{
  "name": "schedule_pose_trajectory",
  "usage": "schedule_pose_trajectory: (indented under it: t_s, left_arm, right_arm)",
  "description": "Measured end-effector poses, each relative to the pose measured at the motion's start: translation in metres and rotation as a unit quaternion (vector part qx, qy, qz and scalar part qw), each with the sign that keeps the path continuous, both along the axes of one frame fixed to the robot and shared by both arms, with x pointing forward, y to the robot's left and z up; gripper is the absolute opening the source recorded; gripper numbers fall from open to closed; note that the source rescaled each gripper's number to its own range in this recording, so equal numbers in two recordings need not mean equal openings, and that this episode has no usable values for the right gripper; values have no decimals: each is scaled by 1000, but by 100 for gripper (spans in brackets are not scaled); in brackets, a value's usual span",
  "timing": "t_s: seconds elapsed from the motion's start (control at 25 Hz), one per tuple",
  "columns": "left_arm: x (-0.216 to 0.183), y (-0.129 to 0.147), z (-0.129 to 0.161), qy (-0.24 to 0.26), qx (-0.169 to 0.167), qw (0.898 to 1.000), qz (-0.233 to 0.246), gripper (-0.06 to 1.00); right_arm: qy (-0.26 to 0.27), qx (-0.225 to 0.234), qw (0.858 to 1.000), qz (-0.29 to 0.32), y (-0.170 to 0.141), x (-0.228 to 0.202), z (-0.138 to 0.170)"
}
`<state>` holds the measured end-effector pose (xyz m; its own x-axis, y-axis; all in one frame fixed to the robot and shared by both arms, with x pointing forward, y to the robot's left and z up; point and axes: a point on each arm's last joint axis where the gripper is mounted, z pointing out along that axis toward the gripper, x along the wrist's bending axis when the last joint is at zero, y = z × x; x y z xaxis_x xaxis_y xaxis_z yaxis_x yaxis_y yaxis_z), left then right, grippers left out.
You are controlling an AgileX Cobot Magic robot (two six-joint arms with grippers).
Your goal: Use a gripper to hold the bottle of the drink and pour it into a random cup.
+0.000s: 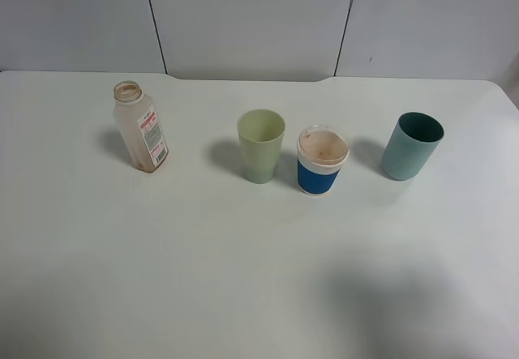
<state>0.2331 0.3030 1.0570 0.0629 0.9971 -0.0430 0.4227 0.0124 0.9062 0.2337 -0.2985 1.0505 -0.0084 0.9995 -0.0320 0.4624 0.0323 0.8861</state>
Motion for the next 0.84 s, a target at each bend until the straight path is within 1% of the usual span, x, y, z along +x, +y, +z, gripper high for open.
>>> schedule_pose_trajectory:
  t_s: [0.2,0.84]
  left_arm:
    - [0,-1,-2,7,-1,1000,-5,79]
    - [0,-1,-2,7,0,1000,-6,79]
  right_arm:
    - [0,0,1000,0,0,0,0]
    - [0,0,1000,0,0,0,0]
